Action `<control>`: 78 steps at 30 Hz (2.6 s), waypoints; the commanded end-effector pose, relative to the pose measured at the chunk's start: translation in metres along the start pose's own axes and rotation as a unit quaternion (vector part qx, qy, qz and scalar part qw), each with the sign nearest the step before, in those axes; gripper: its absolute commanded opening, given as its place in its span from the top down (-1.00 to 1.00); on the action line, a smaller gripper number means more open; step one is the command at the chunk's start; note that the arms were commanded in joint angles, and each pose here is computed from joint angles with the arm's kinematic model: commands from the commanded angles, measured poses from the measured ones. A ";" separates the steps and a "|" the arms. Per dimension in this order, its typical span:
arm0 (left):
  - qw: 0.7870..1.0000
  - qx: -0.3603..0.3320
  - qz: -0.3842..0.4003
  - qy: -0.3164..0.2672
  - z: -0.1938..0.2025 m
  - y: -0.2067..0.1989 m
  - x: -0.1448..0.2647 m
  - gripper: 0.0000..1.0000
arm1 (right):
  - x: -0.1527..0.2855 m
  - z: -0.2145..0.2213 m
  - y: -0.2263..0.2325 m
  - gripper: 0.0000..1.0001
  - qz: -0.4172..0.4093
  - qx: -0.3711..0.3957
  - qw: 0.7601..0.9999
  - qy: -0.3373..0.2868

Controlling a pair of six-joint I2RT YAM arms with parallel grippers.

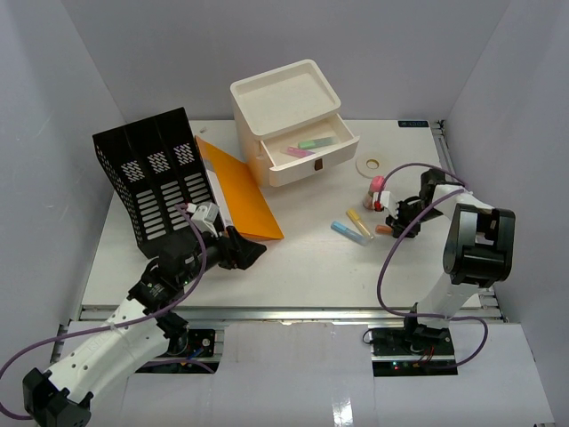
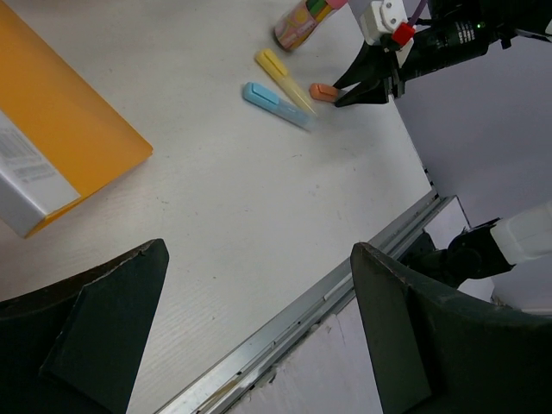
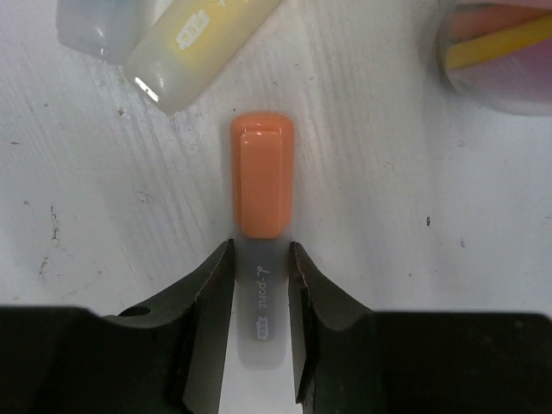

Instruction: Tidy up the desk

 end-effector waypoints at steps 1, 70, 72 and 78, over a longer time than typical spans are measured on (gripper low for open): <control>0.998 0.048 0.035 -0.003 0.007 -0.002 -0.001 -0.96 | 0.005 -0.002 0.022 0.52 -0.017 -0.014 1.000 0.010; 0.987 0.103 0.091 0.078 0.025 -0.013 -0.024 -0.93 | 0.023 -0.131 0.021 -0.51 0.369 -0.256 0.885 -0.121; 0.987 0.106 0.090 0.079 0.027 -0.013 -0.026 -0.93 | 0.014 -0.127 0.017 -0.48 0.366 -0.271 0.883 -0.114; 0.987 0.106 0.091 0.081 0.030 -0.016 -0.028 -0.93 | -0.018 -0.119 0.003 -0.32 0.348 -0.307 0.880 -0.105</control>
Point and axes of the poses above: each gripper's point midway between its finger pads, its own x axis back along the fingers, its own y axis along the line the jaws close on, z = x × y, the point moved 9 cm from there along x, back along the fingers, and after that the axes turned 7 degrees about x, right-handed, at the moved point
